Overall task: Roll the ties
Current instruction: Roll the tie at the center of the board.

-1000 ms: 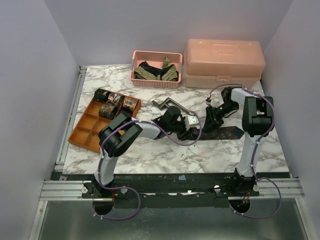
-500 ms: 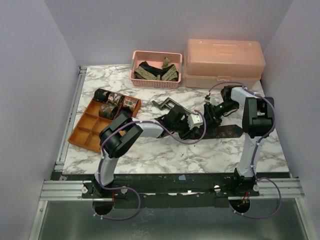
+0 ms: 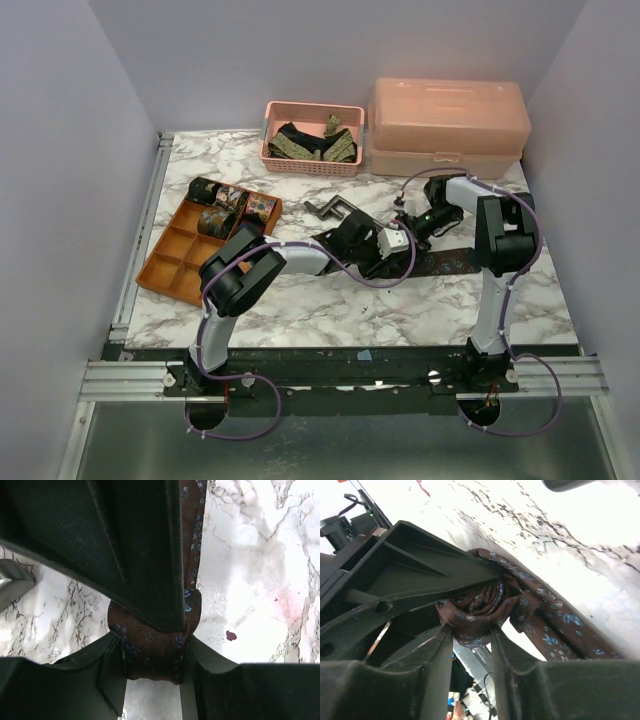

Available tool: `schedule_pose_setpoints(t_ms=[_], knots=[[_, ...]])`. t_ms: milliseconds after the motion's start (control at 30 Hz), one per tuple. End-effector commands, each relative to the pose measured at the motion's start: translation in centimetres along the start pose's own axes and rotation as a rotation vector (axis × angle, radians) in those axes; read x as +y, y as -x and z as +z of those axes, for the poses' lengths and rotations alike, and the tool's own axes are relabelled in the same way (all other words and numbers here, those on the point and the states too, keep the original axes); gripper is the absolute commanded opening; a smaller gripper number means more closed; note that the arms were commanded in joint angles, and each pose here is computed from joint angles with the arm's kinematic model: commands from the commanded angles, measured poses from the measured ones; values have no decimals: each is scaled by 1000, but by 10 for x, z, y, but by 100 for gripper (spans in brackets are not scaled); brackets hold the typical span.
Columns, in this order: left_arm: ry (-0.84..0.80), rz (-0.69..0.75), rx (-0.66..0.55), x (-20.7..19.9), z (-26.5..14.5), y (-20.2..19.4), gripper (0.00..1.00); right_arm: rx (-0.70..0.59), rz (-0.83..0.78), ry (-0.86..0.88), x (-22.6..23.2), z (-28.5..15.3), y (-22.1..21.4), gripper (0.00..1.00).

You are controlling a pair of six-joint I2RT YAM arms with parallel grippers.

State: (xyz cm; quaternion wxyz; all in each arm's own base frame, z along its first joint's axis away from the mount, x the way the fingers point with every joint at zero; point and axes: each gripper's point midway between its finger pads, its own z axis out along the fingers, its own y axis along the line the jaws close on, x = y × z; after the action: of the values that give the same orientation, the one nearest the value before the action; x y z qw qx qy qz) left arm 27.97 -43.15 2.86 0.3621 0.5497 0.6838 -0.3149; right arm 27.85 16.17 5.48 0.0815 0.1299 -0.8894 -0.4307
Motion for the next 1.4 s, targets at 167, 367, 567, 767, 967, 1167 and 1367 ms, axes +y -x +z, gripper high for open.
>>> schedule_pose_setpoints(t_ms=[167, 367, 567, 767, 967, 1167, 1367], knots=[[-40, -81, 120, -9, -2, -51, 55, 32, 57, -146, -52, 11, -2, 0], [-93, -10, -158, -6, -7, 7, 69, 16, 60, -172, -82, 7, 1, 0], [-135, 40, -280, -4, 7, 33, 69, 6, 45, -166, -95, 10, 14, 0], [-167, 41, -303, -4, 22, 32, 67, 30, 33, -167, -103, 15, 10, 0], [-122, -19, -204, -1, 25, 1, 35, 27, 8, -157, -101, 14, 11, 0], [-63, -28, -16, -2, 8, -45, 20, -24, -1, -44, -47, -7, 12, 39], [-49, -29, 114, -4, 4, -60, 28, -93, 29, 96, 8, -15, 13, 66]])
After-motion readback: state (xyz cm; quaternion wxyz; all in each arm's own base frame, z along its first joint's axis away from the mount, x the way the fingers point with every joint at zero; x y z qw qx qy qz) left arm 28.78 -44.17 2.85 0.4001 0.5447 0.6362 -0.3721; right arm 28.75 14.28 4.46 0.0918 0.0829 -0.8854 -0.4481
